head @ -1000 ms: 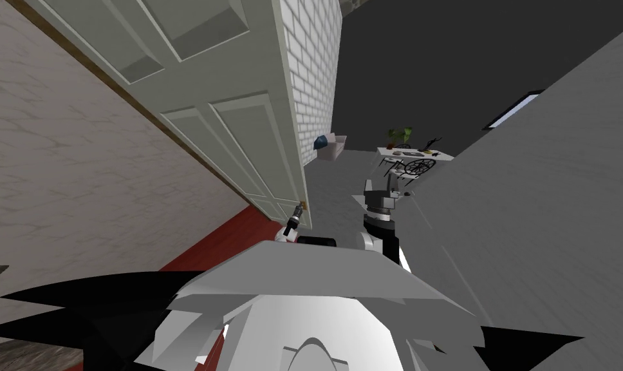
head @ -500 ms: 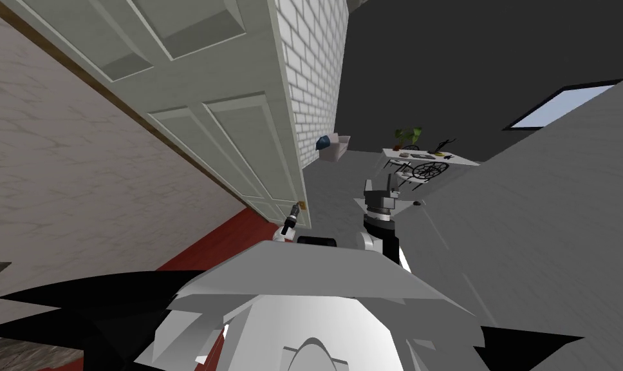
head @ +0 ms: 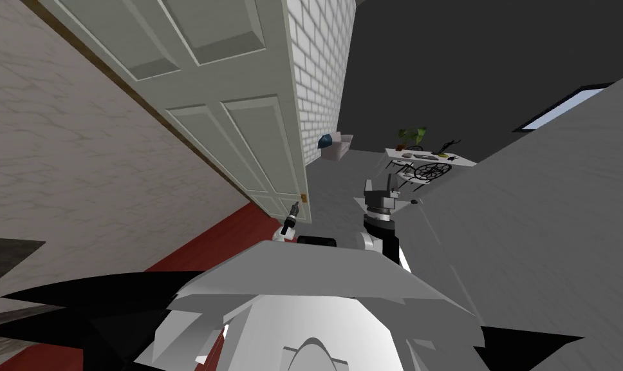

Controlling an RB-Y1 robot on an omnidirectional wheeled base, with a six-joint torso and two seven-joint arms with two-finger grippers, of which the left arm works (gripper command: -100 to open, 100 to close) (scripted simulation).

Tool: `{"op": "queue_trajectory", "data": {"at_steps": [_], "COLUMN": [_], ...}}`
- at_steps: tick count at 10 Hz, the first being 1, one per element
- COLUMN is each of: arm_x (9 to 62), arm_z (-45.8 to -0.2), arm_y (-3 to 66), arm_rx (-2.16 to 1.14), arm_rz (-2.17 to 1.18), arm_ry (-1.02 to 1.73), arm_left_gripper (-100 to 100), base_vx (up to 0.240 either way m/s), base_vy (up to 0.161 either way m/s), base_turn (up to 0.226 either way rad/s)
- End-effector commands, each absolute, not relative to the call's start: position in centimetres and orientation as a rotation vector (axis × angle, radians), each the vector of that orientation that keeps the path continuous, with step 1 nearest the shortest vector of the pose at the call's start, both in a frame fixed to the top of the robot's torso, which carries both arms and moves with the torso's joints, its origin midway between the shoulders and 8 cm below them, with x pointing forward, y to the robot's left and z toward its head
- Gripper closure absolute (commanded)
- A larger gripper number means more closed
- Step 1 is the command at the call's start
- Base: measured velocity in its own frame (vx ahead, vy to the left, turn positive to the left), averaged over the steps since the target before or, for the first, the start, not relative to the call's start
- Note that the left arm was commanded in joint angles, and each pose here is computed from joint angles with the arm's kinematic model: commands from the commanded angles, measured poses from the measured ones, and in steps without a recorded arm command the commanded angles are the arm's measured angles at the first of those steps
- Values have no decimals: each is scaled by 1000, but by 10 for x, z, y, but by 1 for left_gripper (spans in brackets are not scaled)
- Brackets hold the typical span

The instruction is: Push the door open

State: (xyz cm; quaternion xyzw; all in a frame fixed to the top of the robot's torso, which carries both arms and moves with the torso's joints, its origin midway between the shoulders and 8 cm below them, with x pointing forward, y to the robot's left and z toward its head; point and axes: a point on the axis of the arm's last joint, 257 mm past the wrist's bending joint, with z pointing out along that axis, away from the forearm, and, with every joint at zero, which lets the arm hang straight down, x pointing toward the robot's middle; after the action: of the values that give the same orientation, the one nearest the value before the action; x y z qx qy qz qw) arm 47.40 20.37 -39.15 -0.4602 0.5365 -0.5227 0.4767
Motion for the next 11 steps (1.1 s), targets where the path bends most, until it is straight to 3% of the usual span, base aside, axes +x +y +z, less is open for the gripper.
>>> {"op": "queue_trajectory", "data": {"at_steps": [1, 4, 11], "arm_x": [474, 474, 471], "arm_z": [-392, -392, -392], "arm_y": [201, 196, 205], "arm_rx": [-1134, -1144, -1144], "arm_rz": [-1284, -1292, -1278], "arm_ry": [1306, 1300, 1280], "arm_left_gripper": [-100, -100, -100], "base_vx": [-234, -210, 201], "base_vy": [-50, -41, -21], "base_turn": [57, 30, -27]}}
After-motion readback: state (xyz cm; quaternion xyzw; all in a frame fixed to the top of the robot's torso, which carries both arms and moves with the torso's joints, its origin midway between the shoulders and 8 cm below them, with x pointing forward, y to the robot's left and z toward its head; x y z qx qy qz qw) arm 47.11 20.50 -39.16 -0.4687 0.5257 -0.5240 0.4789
